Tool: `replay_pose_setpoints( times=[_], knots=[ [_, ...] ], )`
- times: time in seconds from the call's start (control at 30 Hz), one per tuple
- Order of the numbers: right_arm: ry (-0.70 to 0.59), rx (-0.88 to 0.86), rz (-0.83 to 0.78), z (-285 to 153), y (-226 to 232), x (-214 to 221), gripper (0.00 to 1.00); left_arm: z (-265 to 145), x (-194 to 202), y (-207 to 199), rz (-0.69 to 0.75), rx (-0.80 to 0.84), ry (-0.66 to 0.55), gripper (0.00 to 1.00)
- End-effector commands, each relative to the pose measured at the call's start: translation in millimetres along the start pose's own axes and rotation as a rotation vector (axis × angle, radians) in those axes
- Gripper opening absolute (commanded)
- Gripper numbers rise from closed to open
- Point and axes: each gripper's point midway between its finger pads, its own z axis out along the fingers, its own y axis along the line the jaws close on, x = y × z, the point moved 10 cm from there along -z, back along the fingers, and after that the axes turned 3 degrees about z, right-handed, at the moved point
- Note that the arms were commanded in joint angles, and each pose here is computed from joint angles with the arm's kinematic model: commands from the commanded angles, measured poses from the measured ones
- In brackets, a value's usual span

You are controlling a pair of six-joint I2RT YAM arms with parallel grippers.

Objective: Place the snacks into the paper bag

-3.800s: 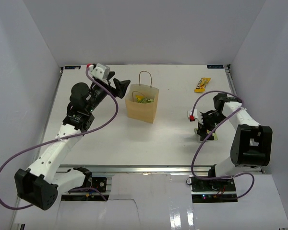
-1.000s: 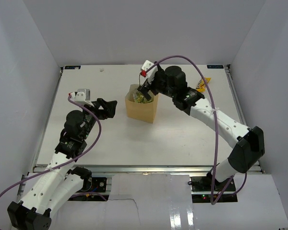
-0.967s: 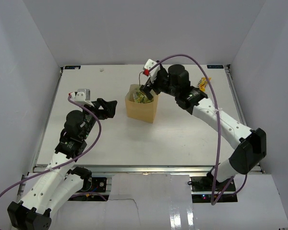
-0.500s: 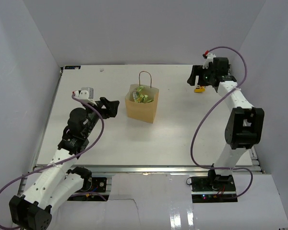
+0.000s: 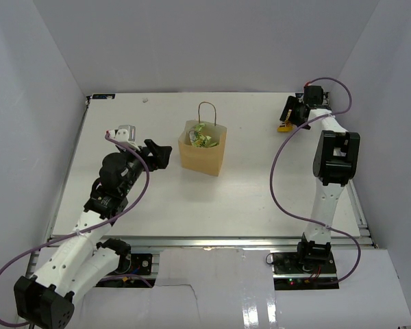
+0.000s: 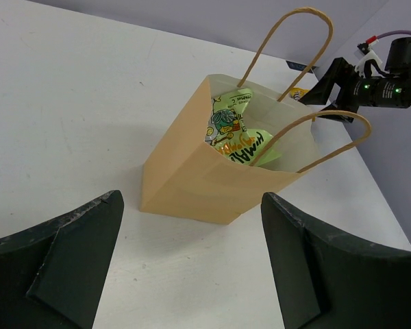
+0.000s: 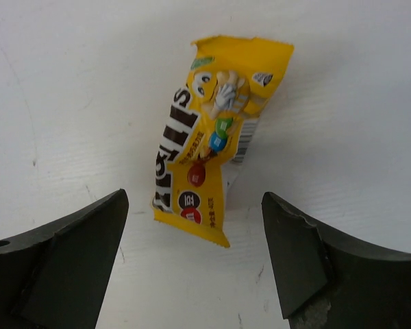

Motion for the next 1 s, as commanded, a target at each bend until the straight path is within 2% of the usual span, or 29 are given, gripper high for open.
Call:
replay_pose_setpoints(
  times=[0.0,0.23,0.4,0.5,0.53,0.67,0.7,0.87,0.9,0.97],
  knots=[
    [-0.104,0.030,-0.001,9,2,-23,0.84,0,-9,-3,-0.016,-0.006,-0.013,0.92],
    [-0.146,0.020,-0.031,36,2,-29,0.82,17,-11,-5,0.004,0.005,0.032,0.92],
    [-0.145,0.016,-0.029,42,0,-29,0.73,22,-12,-6,0.005,0.009,0.039,0.92],
    [-0.136,0.008,-0.025,42,-2,-27,0.62,21,-13,-6,0.005,0.008,0.035,0.92],
    [-0.139,0.003,-0.026,38,-2,-29,0.55,21,-13,-6,0.005,0.006,0.034,0.92],
    [-0.118,-0.044,-0.046,29,-5,-27,0.37,18,-14,-6,0.007,0.004,0.024,0.92],
    [-0.113,-0.081,-0.054,26,-5,-28,0.29,16,-14,-6,0.005,0.004,0.020,0.92],
    [-0.134,-0.249,-0.154,-10,2,-35,0.17,10,-14,-5,0.003,-0.002,0.000,0.92],
    [-0.106,-0.322,-0.196,-15,5,-25,0.16,9,-14,-5,0.005,-0.001,-0.005,0.92],
    [-0.135,-0.442,-0.273,-42,16,-29,0.11,6,-15,-5,0.006,-0.001,-0.015,0.92]
  ],
)
